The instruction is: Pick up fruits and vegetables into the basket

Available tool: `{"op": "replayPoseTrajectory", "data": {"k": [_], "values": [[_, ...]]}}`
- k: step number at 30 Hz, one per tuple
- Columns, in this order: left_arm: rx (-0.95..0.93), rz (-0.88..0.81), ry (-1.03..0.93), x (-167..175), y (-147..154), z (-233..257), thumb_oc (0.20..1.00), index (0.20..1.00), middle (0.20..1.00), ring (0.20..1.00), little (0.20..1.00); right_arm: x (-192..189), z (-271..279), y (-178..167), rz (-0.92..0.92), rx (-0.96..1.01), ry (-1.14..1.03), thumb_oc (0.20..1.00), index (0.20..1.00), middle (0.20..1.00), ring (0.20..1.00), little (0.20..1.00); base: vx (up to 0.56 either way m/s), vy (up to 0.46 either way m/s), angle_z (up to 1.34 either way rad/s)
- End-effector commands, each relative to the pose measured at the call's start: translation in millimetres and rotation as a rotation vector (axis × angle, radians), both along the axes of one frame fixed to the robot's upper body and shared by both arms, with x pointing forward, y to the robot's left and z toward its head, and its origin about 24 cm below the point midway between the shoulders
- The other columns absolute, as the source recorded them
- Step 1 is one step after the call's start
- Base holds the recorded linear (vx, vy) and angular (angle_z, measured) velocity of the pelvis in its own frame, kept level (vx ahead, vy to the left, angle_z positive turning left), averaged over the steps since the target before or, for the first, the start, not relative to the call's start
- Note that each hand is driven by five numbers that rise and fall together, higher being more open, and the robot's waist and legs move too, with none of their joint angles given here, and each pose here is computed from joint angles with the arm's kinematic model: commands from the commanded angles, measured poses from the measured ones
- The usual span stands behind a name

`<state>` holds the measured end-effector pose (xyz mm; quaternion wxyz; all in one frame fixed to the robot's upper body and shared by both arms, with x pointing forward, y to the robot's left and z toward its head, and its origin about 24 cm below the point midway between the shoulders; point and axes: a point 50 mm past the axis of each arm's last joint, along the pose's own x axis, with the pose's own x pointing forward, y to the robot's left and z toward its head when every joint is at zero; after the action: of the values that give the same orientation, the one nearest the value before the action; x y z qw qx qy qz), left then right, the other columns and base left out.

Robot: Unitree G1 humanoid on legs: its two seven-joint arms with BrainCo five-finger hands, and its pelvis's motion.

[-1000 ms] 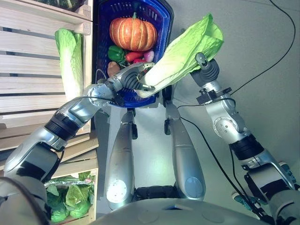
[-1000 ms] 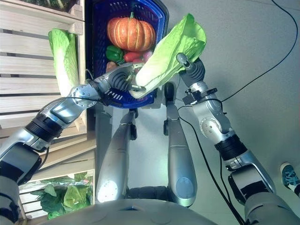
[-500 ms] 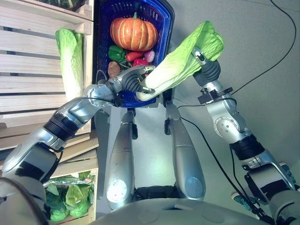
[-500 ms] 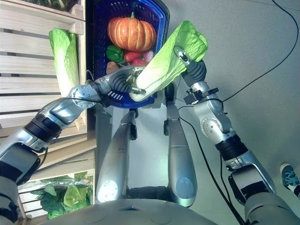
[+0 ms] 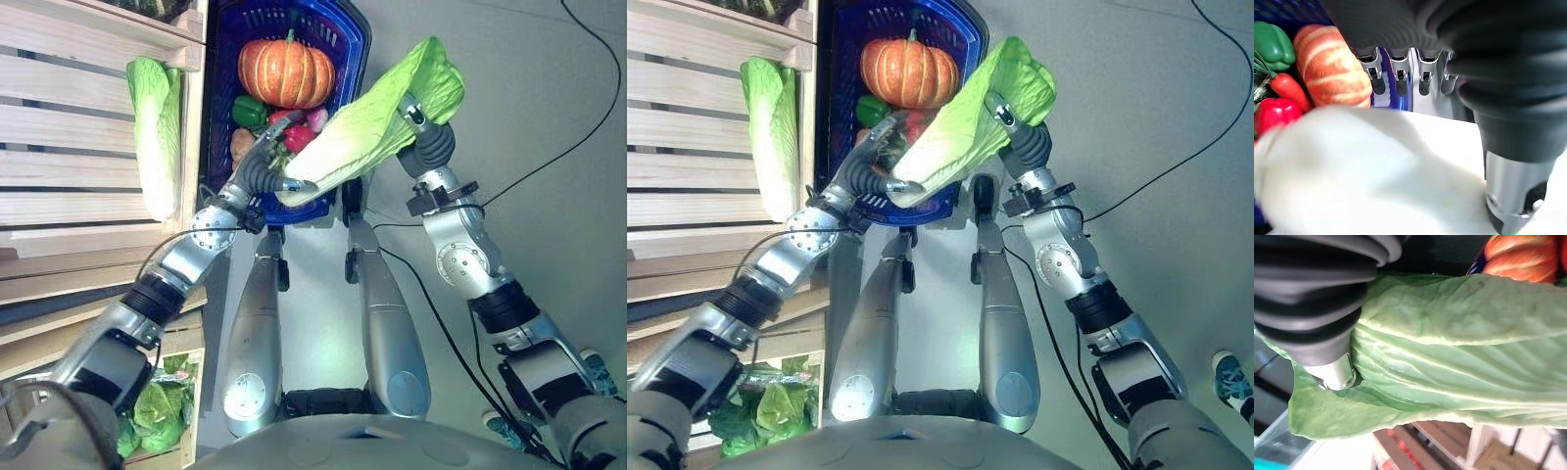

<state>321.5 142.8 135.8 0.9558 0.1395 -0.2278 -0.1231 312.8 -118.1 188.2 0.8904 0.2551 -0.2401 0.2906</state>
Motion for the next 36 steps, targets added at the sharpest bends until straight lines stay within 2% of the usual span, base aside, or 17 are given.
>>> {"op": "replayPoseTrajectory", "data": {"k": [1,9,21,25,35,36], "values": [[-0.272,0.135,-0.141,1.5,23.7,34.8,1.0,1.0,1.0,1.0,1.0,-25.7,10.2,22.5,0.141,0.01,-0.116,0.2,0.2,0.2,0.2,0.2,0.02,-0.028,0.04],[-0.44,0.415,-0.187,5.0,68.7,42.0,1.0,1.0,1.0,1.0,1.0,-21.9,11.3,11.3,0.048,-0.016,-0.101,0.2,0.2,0.2,0.2,0.2,0.01,0.006,0.01],[-0.468,0.684,-0.102,11.0,112.2,17.7,1.0,1.0,1.0,1.0,1.0,-14.6,8.7,-9.3,-0.072,-0.065,-0.111,0.2,0.2,0.2,0.2,0.2,0.0,0.027,-0.01],[-0.443,0.757,-0.058,10.8,118.4,1.7,1.0,1.0,1.0,1.0,1.0,-13.2,7.1,-7.8,-0.07,-0.077,-0.107,0.2,0.2,0.2,0.2,0.2,0.0,0.0,0.0],[-0.245,0.845,0.011,14.5,127.7,-11.9,1.0,1.0,1.0,1.0,1.0,-6.9,25.1,1.4,-0.128,-0.175,-0.179,0.2,0.2,0.2,0.2,0.2,0.0,0.0,0.0],[-0.209,0.855,0.029,15.6,130.1,-14.2,1.0,1.0,1.0,1.0,1.0,-0.5,29.3,4.9,-0.164,-0.23,-0.181,0.2,0.2,0.2,0.2,0.2,0.0,0.0,0.0]]}}
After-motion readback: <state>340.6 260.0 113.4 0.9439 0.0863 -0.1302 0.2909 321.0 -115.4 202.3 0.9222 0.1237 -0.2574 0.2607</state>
